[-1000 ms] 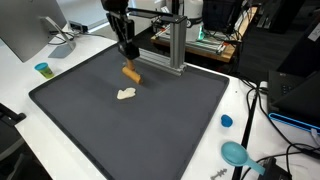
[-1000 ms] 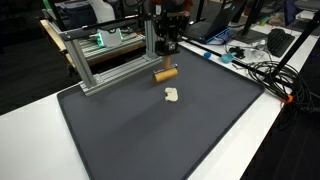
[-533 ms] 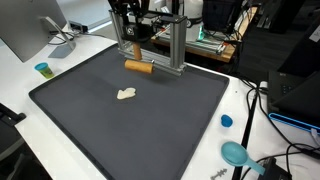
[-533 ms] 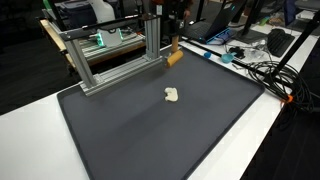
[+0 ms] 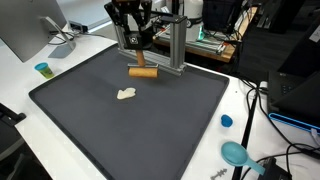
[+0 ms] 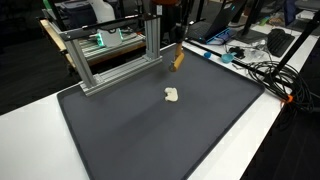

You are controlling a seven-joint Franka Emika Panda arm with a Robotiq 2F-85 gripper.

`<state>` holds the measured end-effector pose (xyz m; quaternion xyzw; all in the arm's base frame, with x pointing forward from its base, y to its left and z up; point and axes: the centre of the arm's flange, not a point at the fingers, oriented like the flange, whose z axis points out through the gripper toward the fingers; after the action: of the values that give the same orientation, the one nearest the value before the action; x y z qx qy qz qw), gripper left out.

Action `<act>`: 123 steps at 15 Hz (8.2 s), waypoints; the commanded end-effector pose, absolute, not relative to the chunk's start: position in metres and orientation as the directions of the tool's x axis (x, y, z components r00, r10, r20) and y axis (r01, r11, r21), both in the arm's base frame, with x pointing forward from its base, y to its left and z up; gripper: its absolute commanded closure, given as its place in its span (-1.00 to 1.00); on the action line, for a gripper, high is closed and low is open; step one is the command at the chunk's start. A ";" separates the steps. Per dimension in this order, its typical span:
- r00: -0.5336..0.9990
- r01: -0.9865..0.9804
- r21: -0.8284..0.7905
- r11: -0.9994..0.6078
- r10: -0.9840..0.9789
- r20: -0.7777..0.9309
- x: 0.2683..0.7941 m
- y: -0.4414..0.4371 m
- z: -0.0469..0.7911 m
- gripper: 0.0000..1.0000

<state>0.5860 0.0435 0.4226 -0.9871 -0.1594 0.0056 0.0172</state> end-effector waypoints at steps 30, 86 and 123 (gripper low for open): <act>0.717 0.697 0.045 -0.716 0.697 -0.008 0.621 -0.002 0.325 0.57; 0.805 0.588 -0.092 -0.804 0.571 0.159 0.646 -0.002 0.350 0.57; 0.935 0.330 -0.044 -0.943 0.320 0.156 0.629 -0.007 0.322 0.57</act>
<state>0.6213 -0.0187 0.3282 -0.9833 -0.1700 -0.0612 0.0217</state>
